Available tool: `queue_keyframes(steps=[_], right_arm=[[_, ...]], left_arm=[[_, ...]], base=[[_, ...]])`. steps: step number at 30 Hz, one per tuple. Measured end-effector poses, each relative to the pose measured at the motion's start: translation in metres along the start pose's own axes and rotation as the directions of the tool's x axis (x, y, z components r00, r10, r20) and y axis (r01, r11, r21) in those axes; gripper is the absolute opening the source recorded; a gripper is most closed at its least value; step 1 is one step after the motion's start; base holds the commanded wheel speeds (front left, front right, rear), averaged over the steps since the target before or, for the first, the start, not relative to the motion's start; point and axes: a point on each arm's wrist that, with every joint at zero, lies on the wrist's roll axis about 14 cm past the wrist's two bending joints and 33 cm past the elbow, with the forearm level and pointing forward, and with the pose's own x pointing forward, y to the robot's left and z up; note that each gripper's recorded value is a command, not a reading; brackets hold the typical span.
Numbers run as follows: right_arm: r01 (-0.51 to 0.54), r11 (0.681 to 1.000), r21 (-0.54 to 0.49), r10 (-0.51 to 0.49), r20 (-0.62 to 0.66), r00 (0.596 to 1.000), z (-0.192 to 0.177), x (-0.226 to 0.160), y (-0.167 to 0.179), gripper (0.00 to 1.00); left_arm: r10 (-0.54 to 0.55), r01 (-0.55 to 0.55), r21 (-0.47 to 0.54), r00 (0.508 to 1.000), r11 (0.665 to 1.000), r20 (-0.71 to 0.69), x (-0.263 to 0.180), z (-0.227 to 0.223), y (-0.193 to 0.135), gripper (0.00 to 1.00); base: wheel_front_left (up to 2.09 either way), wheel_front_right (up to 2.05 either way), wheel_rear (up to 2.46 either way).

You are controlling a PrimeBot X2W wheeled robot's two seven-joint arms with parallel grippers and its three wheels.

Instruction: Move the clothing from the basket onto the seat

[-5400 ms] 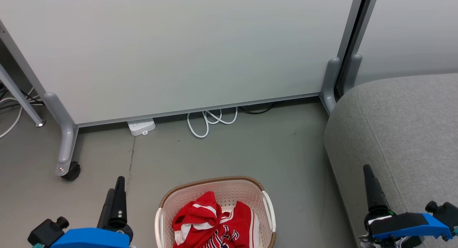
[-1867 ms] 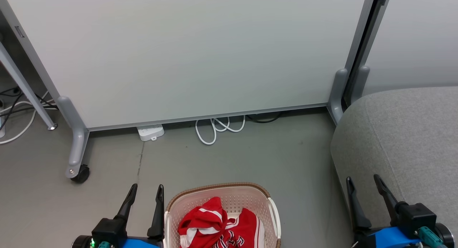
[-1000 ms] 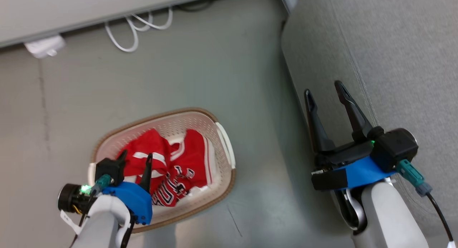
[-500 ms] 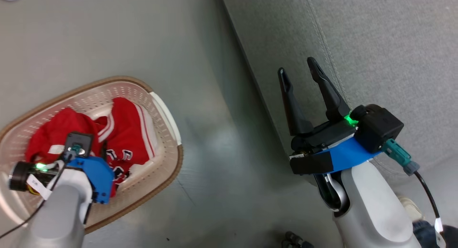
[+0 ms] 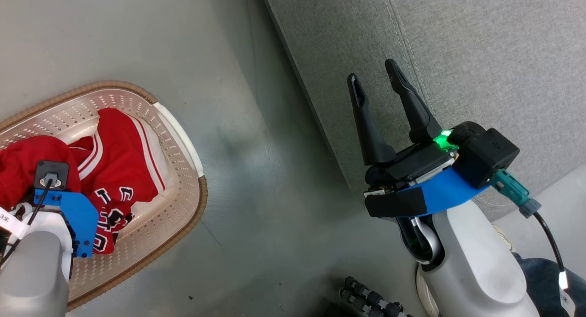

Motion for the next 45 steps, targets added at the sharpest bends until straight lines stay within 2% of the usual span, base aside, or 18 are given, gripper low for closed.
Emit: queue_keyframes(steps=[1, 2, 17, 22, 28, 32, 37, 45], right_arm=[[-0.004, 1.0, -0.001, 0.004, 0.002, 1.0, 0.001, 0.001, 0.001, 1.0], [-0.006, 1.0, 0.0, 0.006, 0.004, 1.0, 0.001, 0.001, 0.002, 1.0], [-0.031, 0.999, -0.011, 0.031, 0.024, 0.999, 0.009, 0.003, 0.01, 1.0], [-0.038, 0.998, -0.059, 0.039, 0.024, 0.999, 0.015, -0.007, 0.012, 1.0], [-0.036, 0.994, -0.106, 0.034, -0.016, 0.999, 0.013, -0.032, 0.014, 1.0], [-0.039, 0.993, -0.109, 0.039, -0.001, 0.999, 0.025, -0.049, 0.021, 1.0], [-0.072, 0.992, -0.105, 0.076, 0.029, 0.997, 0.042, -0.07, 0.039, 1.0], [-0.149, 0.982, -0.118, 0.16, 0.097, 0.982, 0.071, -0.101, 0.074, 1.0]], left_arm=[[-0.002, 0.002, -0.002, 1.0, 1.0, -0.014, 0.0, -0.002, -0.001, 0.19], [-0.006, 0.006, -0.005, 1.0, 1.0, -0.027, 0.0, -0.004, -0.002, 0.0], [-0.052, 0.051, -0.04, 0.998, 0.998, -0.021, -0.016, 0.004, -0.014, 0.0], [-0.08, 0.083, -0.061, 0.996, 0.995, 0.046, -0.043, 0.021, -0.028, 0.0], [-0.112, 0.126, -0.076, 0.979, 0.989, 0.168, -0.096, 0.05, -0.048, 0.0], [-0.116, 0.142, -0.083, 0.958, 0.986, 0.263, -0.137, 0.069, -0.054, 0.0], [-0.081, 0.119, -0.077, 0.921, 0.99, 0.381, -0.187, 0.087, -0.04, 0.0], [-0.076, 0.159, -0.079, 0.778, 0.984, 0.623, -0.28, 0.136, -0.04, 0.0]], base=[[0.0, 0.0, 0.0], [0.0, 0.0, 0.0], [0.0, 0.0, 0.0], [0.0, 0.0, 0.0], [0.0, 0.0, 0.0], [0.0, 0.0, 0.0], [0.0, 0.0, 0.0], [0.0, 0.0, 0.0]])
